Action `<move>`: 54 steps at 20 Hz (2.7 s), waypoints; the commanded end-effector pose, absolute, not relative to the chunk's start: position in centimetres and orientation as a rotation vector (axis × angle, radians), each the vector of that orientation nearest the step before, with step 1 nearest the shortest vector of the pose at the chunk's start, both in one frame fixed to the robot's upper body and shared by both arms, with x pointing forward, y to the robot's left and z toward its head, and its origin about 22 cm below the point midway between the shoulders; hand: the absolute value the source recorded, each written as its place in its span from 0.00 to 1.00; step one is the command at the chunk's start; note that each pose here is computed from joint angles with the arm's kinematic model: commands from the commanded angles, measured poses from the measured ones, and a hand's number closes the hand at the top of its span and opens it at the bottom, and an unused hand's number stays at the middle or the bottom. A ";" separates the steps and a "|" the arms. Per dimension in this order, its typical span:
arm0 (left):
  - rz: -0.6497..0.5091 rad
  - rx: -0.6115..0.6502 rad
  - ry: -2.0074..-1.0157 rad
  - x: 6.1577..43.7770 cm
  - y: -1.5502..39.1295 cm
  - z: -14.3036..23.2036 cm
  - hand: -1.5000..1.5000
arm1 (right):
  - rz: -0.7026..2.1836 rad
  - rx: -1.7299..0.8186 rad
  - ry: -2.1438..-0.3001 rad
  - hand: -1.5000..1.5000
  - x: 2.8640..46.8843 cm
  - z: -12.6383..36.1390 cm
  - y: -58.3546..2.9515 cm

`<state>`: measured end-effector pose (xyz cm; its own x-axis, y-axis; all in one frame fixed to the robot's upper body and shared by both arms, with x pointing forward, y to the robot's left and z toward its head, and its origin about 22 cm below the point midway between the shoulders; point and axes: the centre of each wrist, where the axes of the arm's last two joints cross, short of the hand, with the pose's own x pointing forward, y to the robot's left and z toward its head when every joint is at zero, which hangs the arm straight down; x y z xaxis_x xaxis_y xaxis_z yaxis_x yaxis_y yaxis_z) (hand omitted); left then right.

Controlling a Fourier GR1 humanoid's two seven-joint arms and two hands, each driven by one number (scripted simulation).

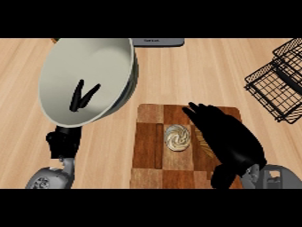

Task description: Pick the cupcake from the cutting board and place it in the tiered basket

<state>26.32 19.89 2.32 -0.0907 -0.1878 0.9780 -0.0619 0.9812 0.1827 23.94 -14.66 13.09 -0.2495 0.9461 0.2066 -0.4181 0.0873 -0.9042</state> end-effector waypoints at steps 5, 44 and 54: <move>-0.111 0.201 -1.652 26.5 21.4 4.2 0.50 | 1.456 -0.580 -1.206 0.00 24.0 8.8 -16.1; -0.110 0.200 -1.664 26.8 20.0 3.5 0.50 | 1.420 -0.490 -1.162 0.00 26.8 1.7 -10.9; -0.120 0.202 -1.665 27.4 20.1 2.5 0.50 | 1.440 -0.664 -1.326 1.00 28.1 0.9 -10.7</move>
